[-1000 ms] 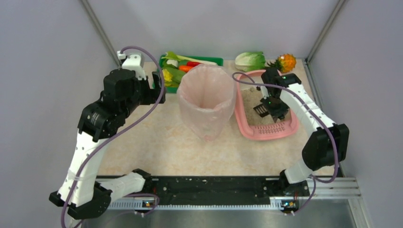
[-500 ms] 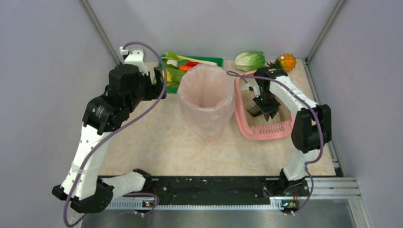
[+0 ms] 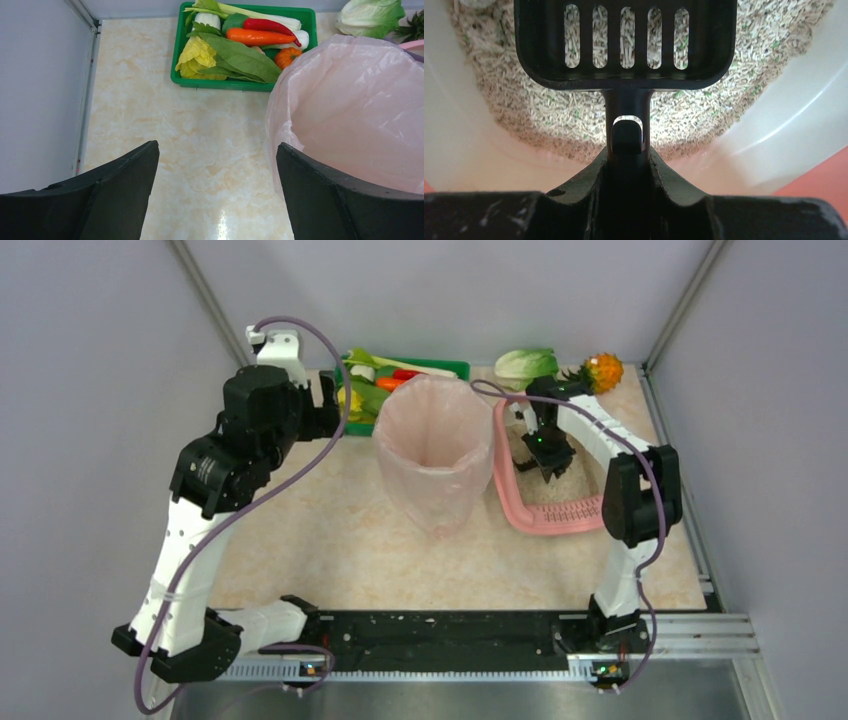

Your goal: Clean the litter box

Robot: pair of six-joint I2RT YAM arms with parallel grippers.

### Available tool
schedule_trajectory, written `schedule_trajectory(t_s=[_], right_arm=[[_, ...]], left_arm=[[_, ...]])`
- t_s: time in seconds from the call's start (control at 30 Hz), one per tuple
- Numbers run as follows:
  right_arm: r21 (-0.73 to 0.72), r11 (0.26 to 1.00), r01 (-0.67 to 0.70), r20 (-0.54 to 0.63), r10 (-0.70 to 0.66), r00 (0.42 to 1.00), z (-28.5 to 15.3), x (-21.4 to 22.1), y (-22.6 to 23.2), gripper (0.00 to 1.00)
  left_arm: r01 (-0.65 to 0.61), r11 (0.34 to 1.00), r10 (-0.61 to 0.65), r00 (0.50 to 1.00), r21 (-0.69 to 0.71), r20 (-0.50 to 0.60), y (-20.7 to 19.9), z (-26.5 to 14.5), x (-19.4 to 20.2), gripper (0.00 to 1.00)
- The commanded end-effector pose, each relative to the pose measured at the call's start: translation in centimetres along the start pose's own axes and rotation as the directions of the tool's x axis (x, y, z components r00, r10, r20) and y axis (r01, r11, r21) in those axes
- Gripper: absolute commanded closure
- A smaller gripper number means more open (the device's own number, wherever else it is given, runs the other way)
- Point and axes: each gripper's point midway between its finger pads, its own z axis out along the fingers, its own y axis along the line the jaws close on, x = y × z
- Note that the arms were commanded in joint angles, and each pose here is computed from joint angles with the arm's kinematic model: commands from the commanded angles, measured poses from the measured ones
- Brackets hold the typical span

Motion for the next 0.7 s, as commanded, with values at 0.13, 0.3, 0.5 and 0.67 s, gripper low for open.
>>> schedule_trajectory(t_s=[0.13, 0.3, 0.5, 0.67], right_arm=[[-0.003, 0.996, -0.093, 0.150, 0.092, 0.984, 3.0, -4.0, -1.1, 1.00], [0.014, 0.990, -0.143, 0.218, 0.137, 0.966, 3.5, -5.3, -2.3, 1.00], [0.027, 0.991, -0.130, 0.315, 0.114, 0.942, 3.9, -6.4, -2.6, 1.00], [0.061, 0.995, -0.077, 0.412, 0.045, 0.910, 3.5, -6.3, -2.9, 1.00]], left_arm=[[-0.028, 0.999, 0.029, 0.996, -0.015, 0.085, 0.2, 0.2, -2.5, 0.07], [-0.015, 1.000, 0.017, 0.995, -0.015, 0.096, 0.2, 0.1, -2.8, 0.07], [-0.002, 1.000, 0.004, 0.995, -0.019, 0.099, 0.3, -0.1, -2.9, 0.07], [0.010, 1.000, -0.009, 0.995, -0.016, 0.098, 0.3, -0.1, -2.8, 0.07]])
